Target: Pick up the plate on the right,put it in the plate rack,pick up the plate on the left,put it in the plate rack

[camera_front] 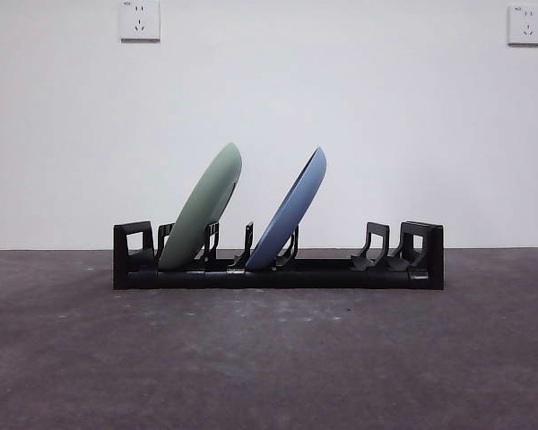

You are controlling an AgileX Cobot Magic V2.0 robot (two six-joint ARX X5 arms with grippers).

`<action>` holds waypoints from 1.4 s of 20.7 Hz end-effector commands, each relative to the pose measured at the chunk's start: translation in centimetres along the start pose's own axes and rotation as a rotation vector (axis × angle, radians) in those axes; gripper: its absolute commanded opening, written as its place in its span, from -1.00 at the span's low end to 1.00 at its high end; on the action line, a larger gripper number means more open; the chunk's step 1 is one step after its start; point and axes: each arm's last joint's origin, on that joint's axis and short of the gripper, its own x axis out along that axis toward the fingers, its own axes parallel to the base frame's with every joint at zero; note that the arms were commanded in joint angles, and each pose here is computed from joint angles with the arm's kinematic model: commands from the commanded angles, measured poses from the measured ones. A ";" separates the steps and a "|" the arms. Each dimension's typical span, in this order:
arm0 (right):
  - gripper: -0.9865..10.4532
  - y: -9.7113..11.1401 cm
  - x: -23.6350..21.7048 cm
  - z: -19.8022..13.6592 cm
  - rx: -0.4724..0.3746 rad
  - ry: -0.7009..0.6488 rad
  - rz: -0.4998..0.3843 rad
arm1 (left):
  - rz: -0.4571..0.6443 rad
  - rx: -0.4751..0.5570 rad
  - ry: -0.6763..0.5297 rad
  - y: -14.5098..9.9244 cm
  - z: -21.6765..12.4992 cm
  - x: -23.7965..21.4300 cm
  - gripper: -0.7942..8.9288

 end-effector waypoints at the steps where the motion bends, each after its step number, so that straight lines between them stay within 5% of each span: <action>1: -0.82 0.0 0.2 -0.2 0.002 0.028 0.001 | 0.008 -0.057 -0.002 -0.3 -1.7 0.0 -0.84; 6: -0.82 0.0 0.2 -0.2 0.002 0.028 0.001 | -0.004 -0.084 0.075 -0.8 -4.2 -0.1 -0.84; 23: -0.82 0.0 0.3 -0.1 0.001 0.032 0.001 | -0.040 -0.131 0.117 -1.0 -4.5 0.1 -0.84; 26: -0.82 -0.7 -1.3 0.2 -0.059 -0.118 -0.115 | -0.042 -0.131 0.132 -1.0 -4.6 0.2 -0.84; 29: -0.82 -1.2 -4.0 -0.2 -0.056 -0.408 -0.104 | -0.043 -0.131 0.138 -1.0 -4.6 0.2 -0.84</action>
